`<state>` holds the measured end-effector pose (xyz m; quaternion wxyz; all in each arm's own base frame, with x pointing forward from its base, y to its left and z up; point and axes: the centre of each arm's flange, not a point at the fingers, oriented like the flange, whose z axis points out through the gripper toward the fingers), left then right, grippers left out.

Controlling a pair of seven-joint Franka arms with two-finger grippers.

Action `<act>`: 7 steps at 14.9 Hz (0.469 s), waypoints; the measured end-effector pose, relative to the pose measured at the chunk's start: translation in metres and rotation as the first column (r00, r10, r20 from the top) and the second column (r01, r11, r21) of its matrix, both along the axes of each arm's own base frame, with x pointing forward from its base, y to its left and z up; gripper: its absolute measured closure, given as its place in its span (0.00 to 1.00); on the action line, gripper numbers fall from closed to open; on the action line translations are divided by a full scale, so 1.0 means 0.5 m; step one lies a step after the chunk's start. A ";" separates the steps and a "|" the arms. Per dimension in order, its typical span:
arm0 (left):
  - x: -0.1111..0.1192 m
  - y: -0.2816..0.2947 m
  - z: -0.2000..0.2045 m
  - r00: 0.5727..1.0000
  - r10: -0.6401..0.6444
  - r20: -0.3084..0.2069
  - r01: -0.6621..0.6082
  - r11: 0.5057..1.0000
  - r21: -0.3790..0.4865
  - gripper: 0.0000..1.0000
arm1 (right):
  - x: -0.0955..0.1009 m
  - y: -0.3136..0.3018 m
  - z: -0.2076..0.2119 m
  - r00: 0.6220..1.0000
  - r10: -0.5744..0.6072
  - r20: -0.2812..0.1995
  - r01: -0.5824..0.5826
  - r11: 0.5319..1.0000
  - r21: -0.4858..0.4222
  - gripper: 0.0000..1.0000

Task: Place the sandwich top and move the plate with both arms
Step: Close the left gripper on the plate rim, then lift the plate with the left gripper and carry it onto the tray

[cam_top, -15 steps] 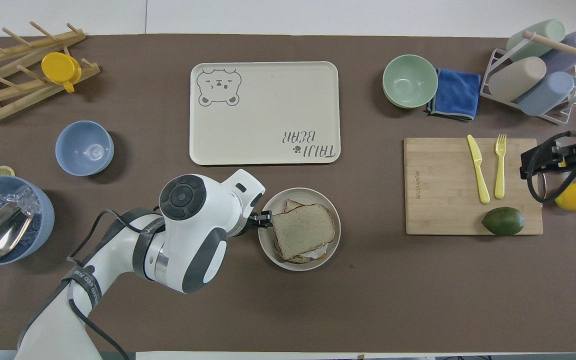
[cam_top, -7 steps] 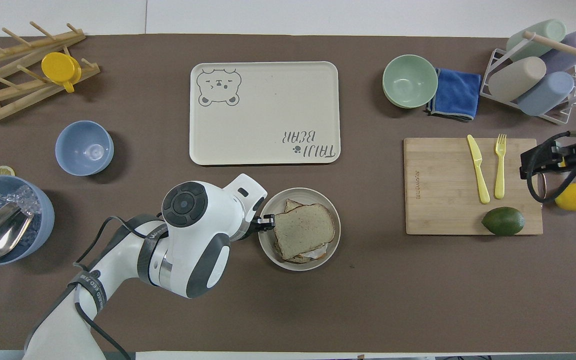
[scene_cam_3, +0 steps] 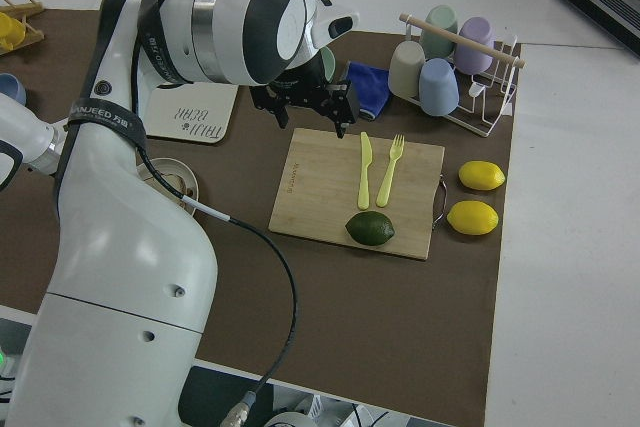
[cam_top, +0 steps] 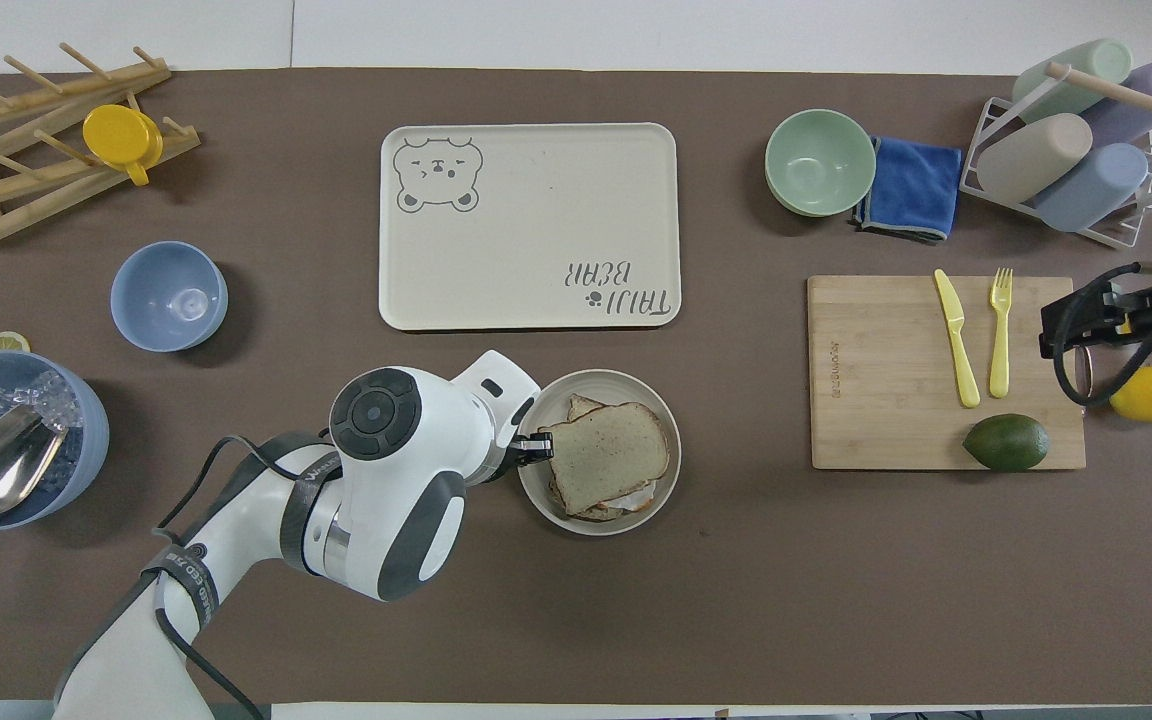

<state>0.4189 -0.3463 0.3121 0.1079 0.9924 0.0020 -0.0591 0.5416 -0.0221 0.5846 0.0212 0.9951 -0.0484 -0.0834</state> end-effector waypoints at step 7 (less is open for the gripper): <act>0.024 0.012 0.018 1.000 0.020 0.006 -0.020 1.000 -0.008 0.96 | 0.000 0.000 0.000 1.000 0.000 0.000 0.000 1.000 0.000 0.00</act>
